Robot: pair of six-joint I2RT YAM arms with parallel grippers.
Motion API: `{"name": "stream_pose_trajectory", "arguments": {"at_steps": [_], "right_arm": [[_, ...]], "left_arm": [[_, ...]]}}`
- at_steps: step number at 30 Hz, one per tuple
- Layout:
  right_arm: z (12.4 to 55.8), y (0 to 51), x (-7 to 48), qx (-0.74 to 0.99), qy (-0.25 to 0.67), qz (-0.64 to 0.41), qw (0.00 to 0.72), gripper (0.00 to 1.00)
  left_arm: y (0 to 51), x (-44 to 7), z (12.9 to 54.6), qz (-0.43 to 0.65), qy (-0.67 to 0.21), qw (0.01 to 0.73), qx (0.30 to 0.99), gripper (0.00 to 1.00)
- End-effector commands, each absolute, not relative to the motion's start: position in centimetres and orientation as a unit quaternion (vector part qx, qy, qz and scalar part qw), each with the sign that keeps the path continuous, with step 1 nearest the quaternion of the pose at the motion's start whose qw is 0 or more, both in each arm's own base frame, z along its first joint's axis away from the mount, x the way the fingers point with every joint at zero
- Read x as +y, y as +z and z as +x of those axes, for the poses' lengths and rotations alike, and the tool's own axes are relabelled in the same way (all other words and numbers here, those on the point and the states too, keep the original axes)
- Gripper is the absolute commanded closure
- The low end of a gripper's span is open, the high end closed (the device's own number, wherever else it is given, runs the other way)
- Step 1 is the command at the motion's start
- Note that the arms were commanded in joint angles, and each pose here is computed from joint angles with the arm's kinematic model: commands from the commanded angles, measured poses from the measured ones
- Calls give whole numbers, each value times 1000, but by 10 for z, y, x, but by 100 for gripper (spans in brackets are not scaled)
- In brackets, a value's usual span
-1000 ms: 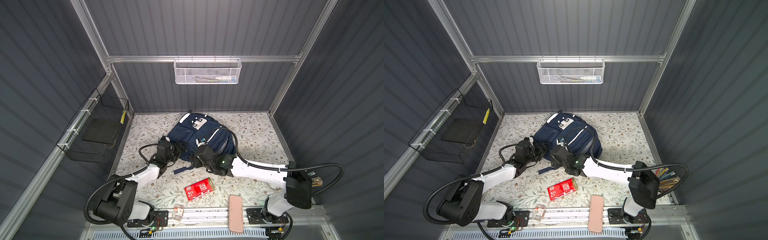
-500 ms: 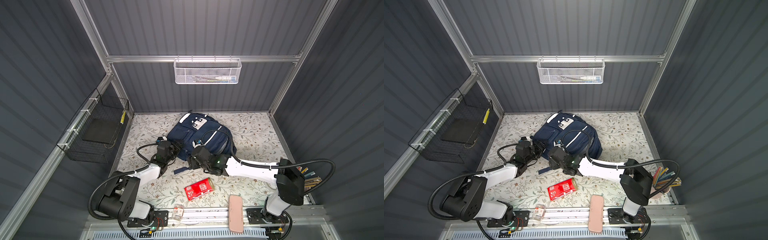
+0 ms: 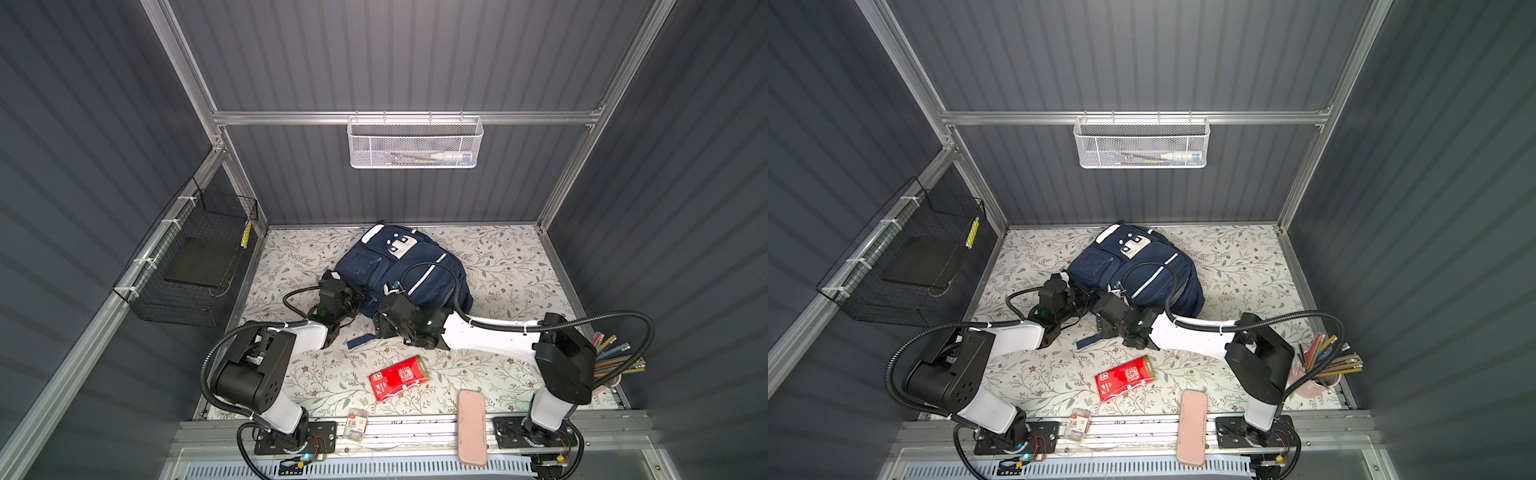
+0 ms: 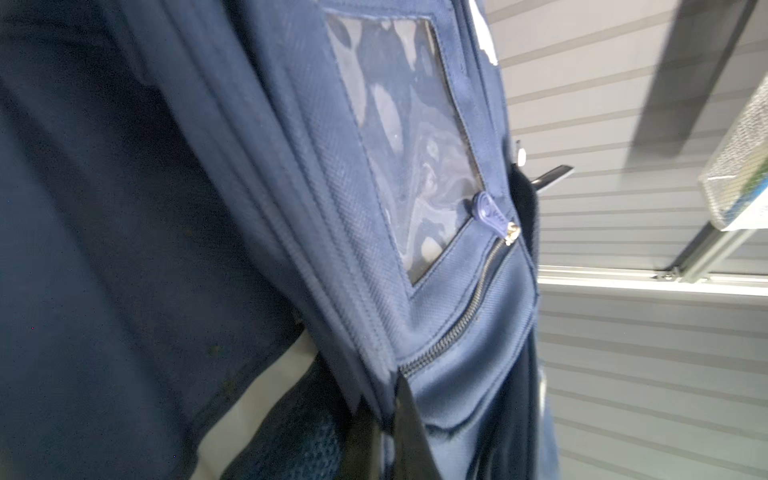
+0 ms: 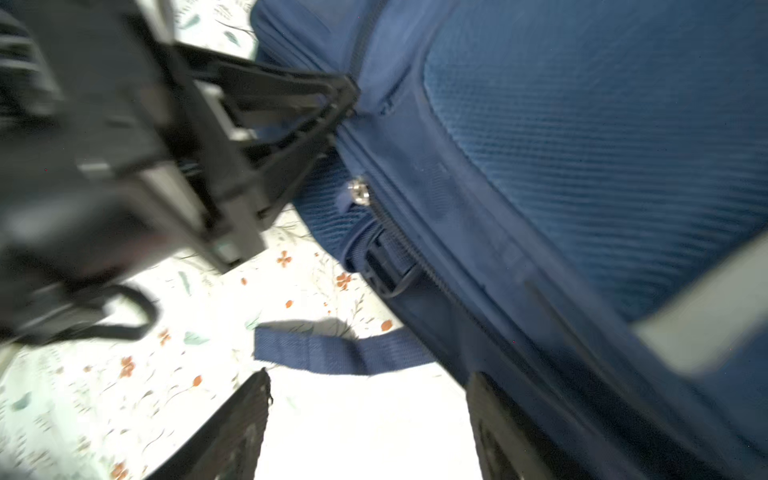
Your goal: Pack the student bag
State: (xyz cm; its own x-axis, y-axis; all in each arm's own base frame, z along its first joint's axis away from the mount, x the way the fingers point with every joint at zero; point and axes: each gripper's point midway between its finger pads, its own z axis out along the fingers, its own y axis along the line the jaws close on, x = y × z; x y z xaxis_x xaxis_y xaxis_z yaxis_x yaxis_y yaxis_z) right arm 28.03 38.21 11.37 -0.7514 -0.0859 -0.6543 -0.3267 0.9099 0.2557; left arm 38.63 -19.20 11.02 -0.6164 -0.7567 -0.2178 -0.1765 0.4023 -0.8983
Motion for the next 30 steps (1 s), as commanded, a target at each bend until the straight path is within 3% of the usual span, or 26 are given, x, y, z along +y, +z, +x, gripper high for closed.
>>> {"name": "stream_pose_trajectory", "arguments": {"at_steps": [1, 9, 16, 19, 22, 30], "right_arm": [[302, 112, 374, 923, 171, -81, 336, 23], [315, 130, 381, 906, 208, -65, 364, 27], [337, 105, 362, 921, 172, -27, 348, 29], [345, 105, 348, 921, 154, -19, 357, 35], [349, 121, 356, 910, 166, -41, 376, 51], [347, 128, 364, 913, 141, -73, 375, 62]], "left_arm": [[140, -208, 381, -275, -507, 315, 753, 100], [149, -229, 349, -255, -503, 308, 766, 100], [149, -247, 332, -241, -514, 291, 770, 100], [147, -244, 329, -243, -510, 291, 772, 100], [143, -248, 323, -239, -510, 281, 777, 100], [140, -251, 313, -219, -495, 283, 792, 100]]}}
